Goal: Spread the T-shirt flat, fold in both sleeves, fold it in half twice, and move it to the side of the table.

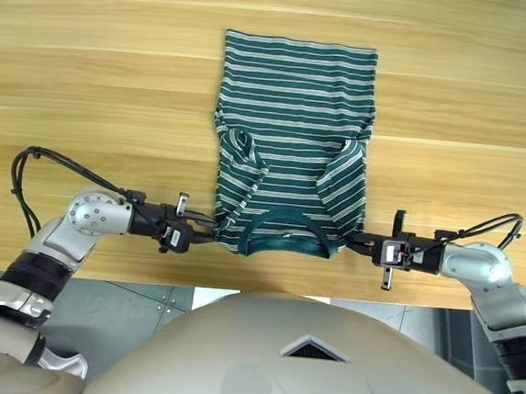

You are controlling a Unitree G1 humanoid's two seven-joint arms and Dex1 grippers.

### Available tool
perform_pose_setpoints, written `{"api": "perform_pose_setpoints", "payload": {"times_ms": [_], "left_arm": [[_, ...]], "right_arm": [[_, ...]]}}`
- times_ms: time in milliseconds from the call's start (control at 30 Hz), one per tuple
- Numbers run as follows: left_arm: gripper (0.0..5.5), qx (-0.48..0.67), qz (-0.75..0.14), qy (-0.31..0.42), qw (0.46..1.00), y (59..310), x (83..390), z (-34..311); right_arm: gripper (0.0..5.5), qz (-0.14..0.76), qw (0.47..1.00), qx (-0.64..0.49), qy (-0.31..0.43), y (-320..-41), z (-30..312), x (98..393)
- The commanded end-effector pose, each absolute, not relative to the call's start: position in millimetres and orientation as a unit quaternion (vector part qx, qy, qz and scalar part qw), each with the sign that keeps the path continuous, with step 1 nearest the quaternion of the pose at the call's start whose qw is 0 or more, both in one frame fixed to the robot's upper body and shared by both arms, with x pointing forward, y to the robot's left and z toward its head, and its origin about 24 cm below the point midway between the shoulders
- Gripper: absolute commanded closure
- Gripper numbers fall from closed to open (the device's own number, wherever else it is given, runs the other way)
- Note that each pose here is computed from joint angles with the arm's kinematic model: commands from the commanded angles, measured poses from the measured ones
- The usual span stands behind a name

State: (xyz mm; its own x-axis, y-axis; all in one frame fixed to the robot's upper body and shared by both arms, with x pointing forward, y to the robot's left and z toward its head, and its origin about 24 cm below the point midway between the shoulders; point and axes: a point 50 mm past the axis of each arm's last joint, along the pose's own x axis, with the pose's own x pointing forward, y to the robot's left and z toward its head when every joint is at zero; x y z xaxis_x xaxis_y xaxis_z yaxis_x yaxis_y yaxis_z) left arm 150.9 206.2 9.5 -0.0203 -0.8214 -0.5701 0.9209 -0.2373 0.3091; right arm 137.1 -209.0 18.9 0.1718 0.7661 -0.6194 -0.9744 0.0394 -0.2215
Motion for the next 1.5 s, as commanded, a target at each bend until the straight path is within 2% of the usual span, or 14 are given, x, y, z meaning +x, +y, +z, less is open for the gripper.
{"api": "perform_pose_setpoints", "payload": {"times_ms": [33,167,767,933,1200,1500], "left_arm": [[5.02,0.341,-0.711,0.068,0.611,205,155,14],[5.47,0.341,-0.711,0.067,0.611,206,156,15],[5.48,0.322,-0.721,0.035,0.612,208,162,29],[5.48,0.341,-0.694,0.019,0.634,207,174,34],[5.48,0.356,-0.719,0.036,0.596,219,157,45],[5.48,0.274,-0.751,-0.022,0.6,218,129,82]], "right_arm": [[5.45,0.619,0.701,-0.312,0.167,-208,20,141],[5.45,0.62,0.702,-0.309,0.165,-207,20,141],[5.45,0.622,0.701,-0.317,0.147,-208,31,146],[5.45,0.619,0.705,-0.32,0.128,-207,41,147],[5.45,0.649,0.69,-0.309,0.082,-214,82,136],[5.45,0.684,0.674,-0.273,0.064,-208,90,116]]}}
